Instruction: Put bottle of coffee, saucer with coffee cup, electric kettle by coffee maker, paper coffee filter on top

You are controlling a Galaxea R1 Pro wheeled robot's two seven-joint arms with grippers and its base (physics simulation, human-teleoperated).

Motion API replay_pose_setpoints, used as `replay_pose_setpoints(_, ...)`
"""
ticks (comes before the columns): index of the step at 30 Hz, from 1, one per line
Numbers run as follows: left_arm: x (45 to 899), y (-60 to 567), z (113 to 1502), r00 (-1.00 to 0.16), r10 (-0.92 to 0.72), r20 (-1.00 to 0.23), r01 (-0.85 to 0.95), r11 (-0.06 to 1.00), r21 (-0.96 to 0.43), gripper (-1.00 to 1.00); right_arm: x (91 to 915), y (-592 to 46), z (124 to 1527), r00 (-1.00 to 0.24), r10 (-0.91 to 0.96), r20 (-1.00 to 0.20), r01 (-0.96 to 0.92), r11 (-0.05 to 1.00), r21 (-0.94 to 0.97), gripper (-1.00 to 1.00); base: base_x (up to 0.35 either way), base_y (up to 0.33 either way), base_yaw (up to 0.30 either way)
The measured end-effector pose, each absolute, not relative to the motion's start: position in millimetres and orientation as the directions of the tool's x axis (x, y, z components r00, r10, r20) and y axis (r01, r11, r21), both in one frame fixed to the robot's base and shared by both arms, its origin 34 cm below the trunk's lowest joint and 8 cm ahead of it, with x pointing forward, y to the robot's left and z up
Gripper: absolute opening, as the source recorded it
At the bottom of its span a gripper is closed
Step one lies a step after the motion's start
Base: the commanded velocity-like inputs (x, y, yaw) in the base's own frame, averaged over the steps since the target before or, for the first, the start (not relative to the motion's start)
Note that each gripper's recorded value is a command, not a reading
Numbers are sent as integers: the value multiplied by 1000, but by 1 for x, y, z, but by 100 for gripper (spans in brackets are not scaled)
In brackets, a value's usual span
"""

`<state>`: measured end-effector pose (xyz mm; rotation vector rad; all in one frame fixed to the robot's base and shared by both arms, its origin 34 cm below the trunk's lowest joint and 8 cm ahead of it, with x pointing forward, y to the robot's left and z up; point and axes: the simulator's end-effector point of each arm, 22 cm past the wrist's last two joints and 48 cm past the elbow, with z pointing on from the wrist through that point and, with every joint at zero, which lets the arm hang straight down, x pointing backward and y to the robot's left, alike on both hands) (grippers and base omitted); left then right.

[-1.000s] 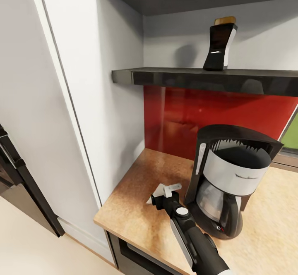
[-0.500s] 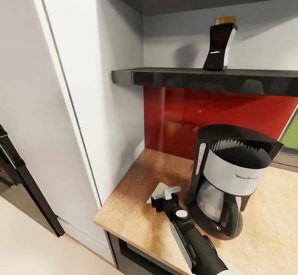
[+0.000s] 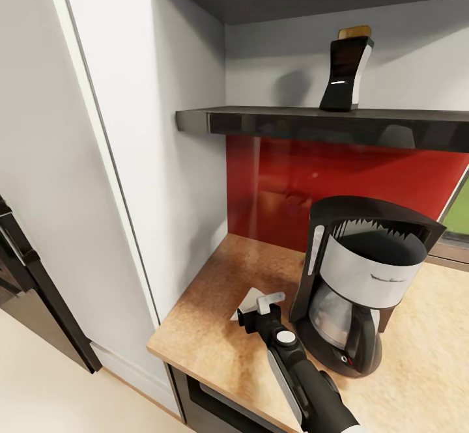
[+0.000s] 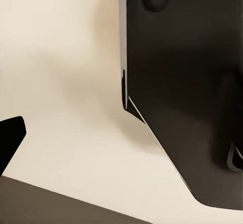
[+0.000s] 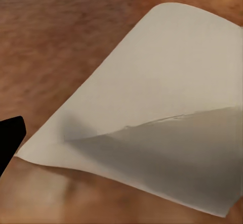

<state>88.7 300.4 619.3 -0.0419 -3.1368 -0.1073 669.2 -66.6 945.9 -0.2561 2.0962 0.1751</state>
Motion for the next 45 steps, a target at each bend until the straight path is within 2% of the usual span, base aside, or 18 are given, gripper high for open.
replay_pose_setpoints(13, 89, 300, 619, -1000, 27, 4, 27, 997, 68, 100, 669, -66, 947, -497, -111, -861, -253, 967, 21, 100, 0, 0, 0)
replay_pose_setpoints(14, 89, 300, 619, -1000, 27, 4, 27, 997, 68, 100, 669, -66, 947, -497, -111, -861, -253, 967, 21, -100, 0, 0, 0)
replay_pose_setpoints(39, 89, 300, 619, -1000, 27, 3, 27, 997, 68, 100, 669, -65, 947, -496, -111, -861, -259, 966, 24, -100, 0, 0, 0)
replay_pose_setpoints(40, 88, 308, 620, -1000, 27, 5, 28, 997, 77, 100, 680, -55, 987, -428, -82, -900, -263, 964, 37, -100, 0, 0, 0)
replay_pose_setpoints(45, 88, 314, 620, -1000, 29, 6, 29, 996, 85, 100, 681, -24, 1040, -320, -95, -943, -328, 944, 16, -100, 0, 0, 0)
